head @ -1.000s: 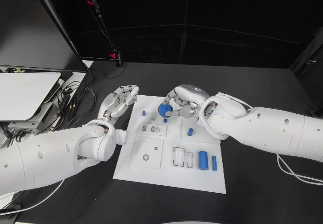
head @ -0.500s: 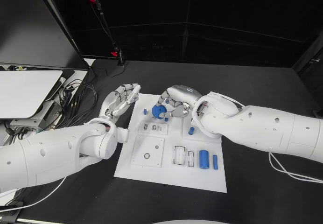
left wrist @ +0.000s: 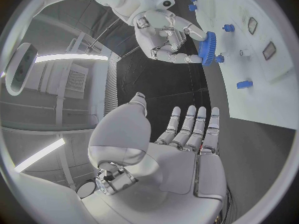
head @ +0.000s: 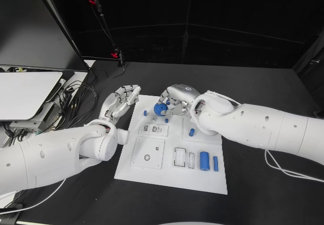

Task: Assemble the parts on the task board

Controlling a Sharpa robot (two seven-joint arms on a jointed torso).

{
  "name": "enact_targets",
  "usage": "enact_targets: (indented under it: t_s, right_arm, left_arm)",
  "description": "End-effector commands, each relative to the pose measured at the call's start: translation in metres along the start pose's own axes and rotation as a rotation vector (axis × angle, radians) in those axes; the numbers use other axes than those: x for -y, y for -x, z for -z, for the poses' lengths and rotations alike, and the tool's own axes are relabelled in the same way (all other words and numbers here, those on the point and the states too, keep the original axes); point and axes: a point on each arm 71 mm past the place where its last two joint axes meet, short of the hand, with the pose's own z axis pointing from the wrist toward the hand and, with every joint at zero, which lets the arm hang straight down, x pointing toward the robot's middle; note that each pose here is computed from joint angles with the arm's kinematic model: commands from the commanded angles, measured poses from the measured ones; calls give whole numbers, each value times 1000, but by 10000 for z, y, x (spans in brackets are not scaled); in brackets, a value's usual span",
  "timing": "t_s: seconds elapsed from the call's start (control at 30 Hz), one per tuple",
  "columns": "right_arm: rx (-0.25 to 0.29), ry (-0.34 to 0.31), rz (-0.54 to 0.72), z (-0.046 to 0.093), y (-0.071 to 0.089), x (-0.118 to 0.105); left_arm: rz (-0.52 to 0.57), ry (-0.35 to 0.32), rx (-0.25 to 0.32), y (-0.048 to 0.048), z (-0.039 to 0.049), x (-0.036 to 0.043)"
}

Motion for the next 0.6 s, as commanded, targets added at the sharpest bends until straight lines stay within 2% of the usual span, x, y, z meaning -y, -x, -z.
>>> enact_targets:
  t_s: [0.03,0.6]
  right_arm:
    - [3,-1,30,-49,2,17]
    - [-32,-61,68,-233,-82,129]
  left_arm:
    - [4,-276,-11,-11,22,203]
    - [6,-276,-13,-19,21,203]
